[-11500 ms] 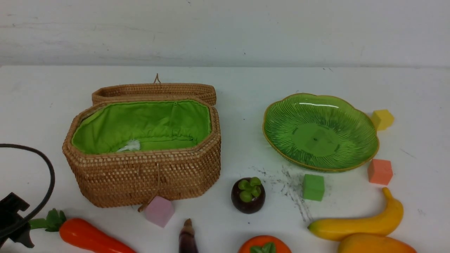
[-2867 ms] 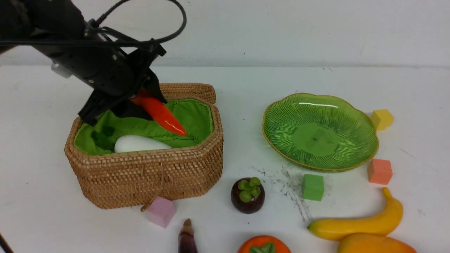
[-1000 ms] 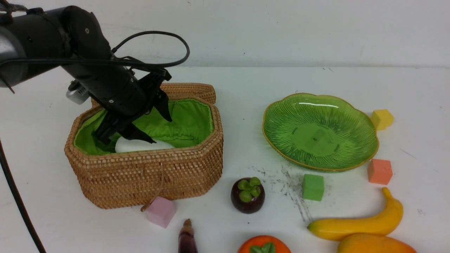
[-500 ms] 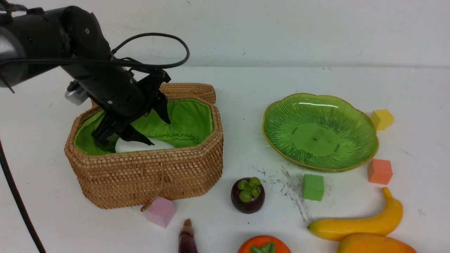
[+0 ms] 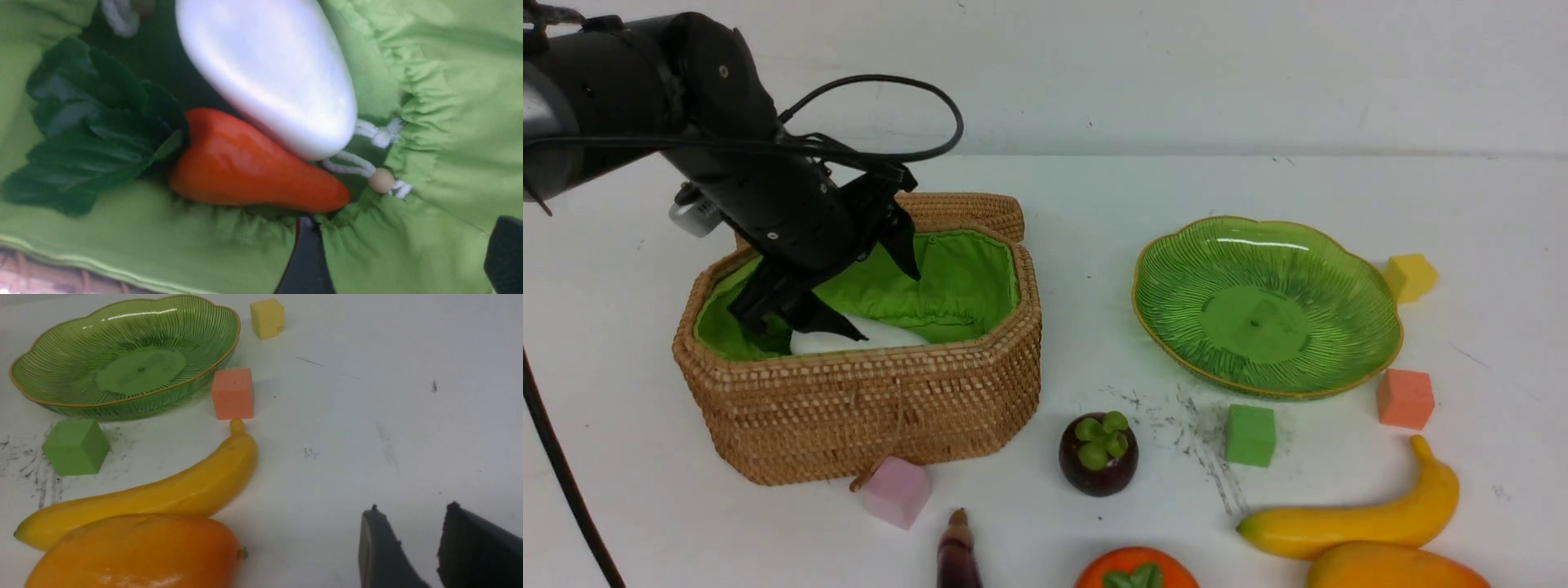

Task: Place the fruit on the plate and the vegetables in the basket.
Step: Use the left arm to grab an eggplant and put it into the left basket

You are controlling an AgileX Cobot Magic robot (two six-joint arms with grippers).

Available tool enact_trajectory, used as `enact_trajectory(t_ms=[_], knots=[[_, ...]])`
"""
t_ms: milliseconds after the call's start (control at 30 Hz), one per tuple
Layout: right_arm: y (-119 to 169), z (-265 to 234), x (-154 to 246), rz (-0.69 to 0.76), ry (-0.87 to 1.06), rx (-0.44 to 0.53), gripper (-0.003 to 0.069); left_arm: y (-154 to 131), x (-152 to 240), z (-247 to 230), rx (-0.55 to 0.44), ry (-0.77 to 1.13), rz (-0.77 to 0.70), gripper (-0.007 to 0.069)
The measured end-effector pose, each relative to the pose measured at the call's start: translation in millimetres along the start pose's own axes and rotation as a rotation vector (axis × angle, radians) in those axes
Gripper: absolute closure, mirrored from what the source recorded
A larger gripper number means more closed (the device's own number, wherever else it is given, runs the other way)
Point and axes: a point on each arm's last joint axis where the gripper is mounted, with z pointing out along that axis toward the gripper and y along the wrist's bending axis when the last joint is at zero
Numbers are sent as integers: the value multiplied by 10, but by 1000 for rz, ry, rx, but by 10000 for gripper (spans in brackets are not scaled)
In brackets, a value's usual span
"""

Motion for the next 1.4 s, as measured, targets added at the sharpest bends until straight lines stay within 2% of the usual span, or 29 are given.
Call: enact_trajectory(t_ms=[133, 167, 300, 400, 500, 633, 800, 1233, 1300, 1400], knots=[[0, 0, 0, 0, 0, 0, 416, -27, 55, -318, 39, -25, 118, 116], [0, 0, 0, 0, 0, 0, 416, -31, 107, -488, 47, -39, 191, 127], [0, 0, 0, 0, 0, 0, 416, 4, 448, -902, 9, -39, 390, 165], [0, 0, 0, 0, 0, 0, 416, 59, 797, -926, -34, 10, 485, 174], [0, 0, 0, 0, 0, 0, 416, 190, 1286, -719, -117, 97, 541, 174], [0, 0, 0, 0, 0, 0, 416, 336, 1618, -432, -206, 117, 556, 172], [0, 0, 0, 0, 0, 0, 416, 412, 1698, -80, -281, 101, 518, 169], [0, 0, 0, 0, 0, 0, 416, 616, 1797, 853, -507, 201, 540, 173], [0, 0, 0, 0, 0, 0, 416, 625, 1811, 875, -508, 221, 559, 186], [0, 0, 0, 0, 0, 0, 416, 626, 1830, 838, -501, 263, 614, 256]])
